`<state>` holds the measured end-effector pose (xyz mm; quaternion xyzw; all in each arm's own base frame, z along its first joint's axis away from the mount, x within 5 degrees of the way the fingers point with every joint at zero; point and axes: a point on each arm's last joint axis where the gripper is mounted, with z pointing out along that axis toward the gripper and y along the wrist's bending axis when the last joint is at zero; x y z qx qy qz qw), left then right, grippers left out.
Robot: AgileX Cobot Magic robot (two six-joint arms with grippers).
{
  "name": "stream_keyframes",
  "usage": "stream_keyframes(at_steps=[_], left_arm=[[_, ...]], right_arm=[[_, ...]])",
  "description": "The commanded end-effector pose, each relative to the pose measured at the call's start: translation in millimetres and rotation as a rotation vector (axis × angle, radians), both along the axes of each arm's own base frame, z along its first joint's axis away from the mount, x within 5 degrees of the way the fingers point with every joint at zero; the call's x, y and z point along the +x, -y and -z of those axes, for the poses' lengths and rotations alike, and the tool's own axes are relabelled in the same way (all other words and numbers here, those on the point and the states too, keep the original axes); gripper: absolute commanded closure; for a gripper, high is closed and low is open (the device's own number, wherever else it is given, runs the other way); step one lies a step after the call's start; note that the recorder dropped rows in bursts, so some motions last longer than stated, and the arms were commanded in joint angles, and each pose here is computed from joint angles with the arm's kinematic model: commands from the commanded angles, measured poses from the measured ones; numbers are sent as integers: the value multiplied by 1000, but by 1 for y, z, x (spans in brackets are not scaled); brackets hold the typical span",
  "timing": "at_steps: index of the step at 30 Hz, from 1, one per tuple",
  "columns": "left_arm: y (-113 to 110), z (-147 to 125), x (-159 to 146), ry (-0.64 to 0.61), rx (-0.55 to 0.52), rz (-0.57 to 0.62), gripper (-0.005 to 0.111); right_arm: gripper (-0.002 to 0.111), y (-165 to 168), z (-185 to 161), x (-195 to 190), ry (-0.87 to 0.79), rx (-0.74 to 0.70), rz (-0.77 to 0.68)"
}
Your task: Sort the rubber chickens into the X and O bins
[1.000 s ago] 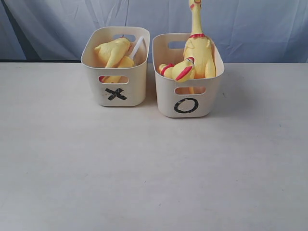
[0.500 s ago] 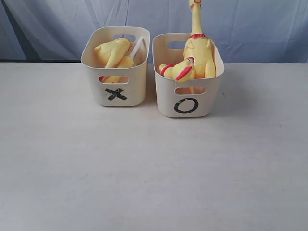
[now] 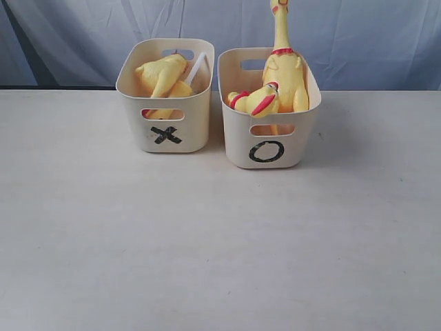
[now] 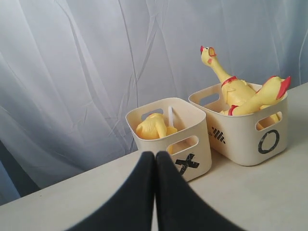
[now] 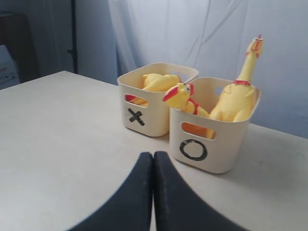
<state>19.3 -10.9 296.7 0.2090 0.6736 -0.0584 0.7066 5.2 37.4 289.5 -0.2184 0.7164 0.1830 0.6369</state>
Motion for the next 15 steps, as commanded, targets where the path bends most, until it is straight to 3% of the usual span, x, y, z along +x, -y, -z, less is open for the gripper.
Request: stream_keyframes(at_steps=[1, 6, 15], left_arm=[[0, 1, 0, 0, 3, -1, 106], [0, 1, 0, 0, 1, -20, 106], [-6, 1, 2, -1, -2, -281, 106]], right_arm=[[108, 1, 0, 4, 5, 2, 113], [108, 2, 0, 8, 5, 2, 229], [108, 3, 1, 10, 4, 2, 291]])
